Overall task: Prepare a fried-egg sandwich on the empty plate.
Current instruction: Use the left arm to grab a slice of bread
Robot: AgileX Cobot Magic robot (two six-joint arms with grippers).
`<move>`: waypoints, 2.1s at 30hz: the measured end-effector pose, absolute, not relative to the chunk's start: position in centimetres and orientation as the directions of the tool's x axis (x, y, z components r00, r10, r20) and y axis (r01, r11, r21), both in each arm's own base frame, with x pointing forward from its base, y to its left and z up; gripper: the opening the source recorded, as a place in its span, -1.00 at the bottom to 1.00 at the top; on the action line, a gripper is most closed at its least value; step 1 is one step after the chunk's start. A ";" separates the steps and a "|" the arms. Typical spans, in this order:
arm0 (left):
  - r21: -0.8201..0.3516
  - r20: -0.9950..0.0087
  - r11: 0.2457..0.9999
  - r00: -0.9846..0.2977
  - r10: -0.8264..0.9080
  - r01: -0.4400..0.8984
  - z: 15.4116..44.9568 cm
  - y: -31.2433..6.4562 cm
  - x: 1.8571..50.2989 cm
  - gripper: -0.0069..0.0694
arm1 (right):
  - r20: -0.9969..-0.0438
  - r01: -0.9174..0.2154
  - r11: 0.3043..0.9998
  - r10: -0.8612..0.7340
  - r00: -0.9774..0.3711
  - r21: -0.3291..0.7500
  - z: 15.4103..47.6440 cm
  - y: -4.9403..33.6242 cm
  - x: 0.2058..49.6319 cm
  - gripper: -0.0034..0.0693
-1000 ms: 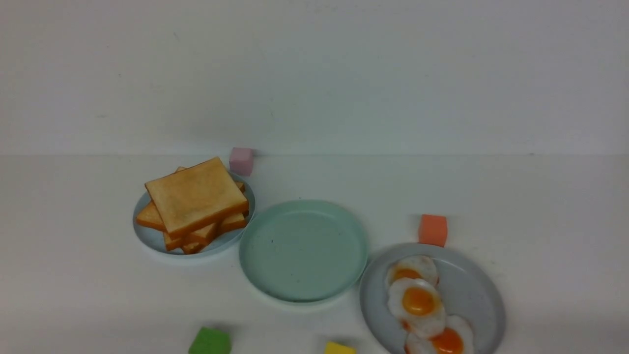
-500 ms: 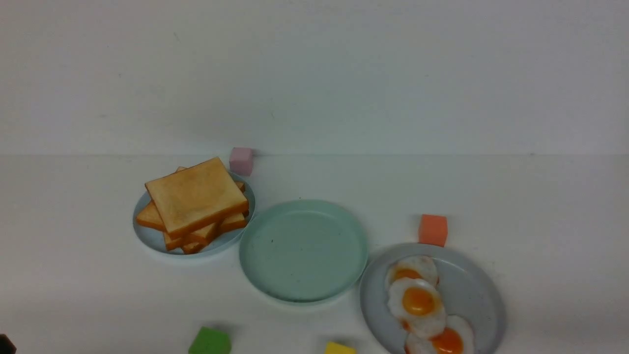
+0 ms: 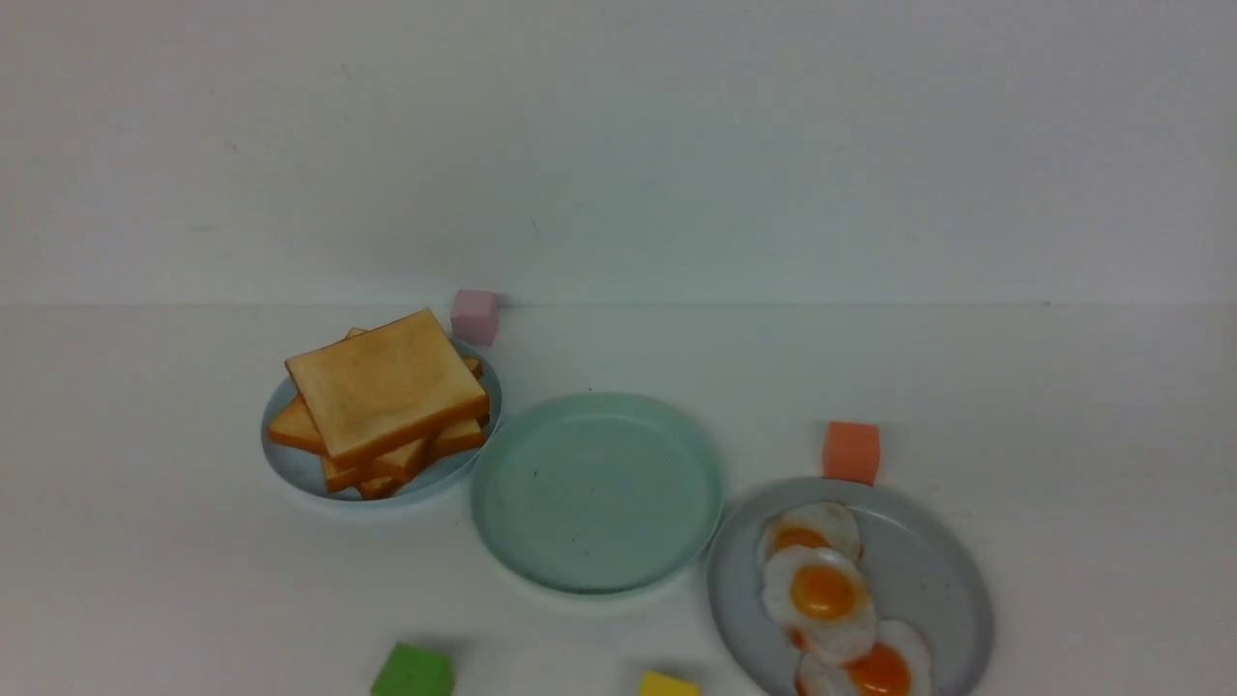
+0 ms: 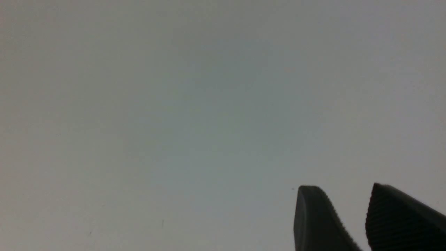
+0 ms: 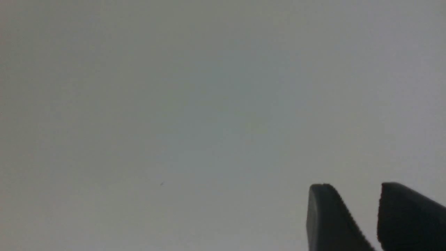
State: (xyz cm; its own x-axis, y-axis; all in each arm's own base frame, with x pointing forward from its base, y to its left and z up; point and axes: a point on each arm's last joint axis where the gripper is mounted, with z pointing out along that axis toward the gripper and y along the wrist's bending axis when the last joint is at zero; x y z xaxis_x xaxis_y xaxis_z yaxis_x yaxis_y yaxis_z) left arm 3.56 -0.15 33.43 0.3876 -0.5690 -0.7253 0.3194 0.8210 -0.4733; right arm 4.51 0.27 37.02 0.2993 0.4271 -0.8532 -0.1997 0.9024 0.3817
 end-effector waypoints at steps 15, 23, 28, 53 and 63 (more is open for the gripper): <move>-0.521 -0.723 0.836 -0.432 -0.540 -0.172 35.3 -1.5 16.3 -0.19 | -0.840 0.082 0.938 0.339 -0.424 0.337 36.3 1.1 15.6 -0.24; -0.549 -0.434 0.749 -0.640 -0.634 -0.370 29.7 -2.8 22.8 -0.19 | -0.627 0.043 0.900 0.336 -0.703 0.434 32.7 3.5 17.1 -0.24; -0.525 -0.363 0.743 -0.680 -0.637 -0.415 28.8 -3.3 27.6 -0.19 | -0.510 -0.109 0.891 0.148 -0.848 0.440 30.8 5.8 17.5 -0.24; -0.463 -0.186 0.735 -0.757 -0.626 -0.495 20.1 -1.3 40.7 0.07 | -0.483 -0.277 0.847 -0.027 -0.875 0.454 29.9 8.7 17.6 -0.20; -0.494 -0.194 0.735 -0.765 -0.615 -0.465 19.5 -1.6 41.3 -0.10 | -0.473 -0.277 0.845 -0.032 -0.880 0.457 29.8 8.7 17.5 -0.20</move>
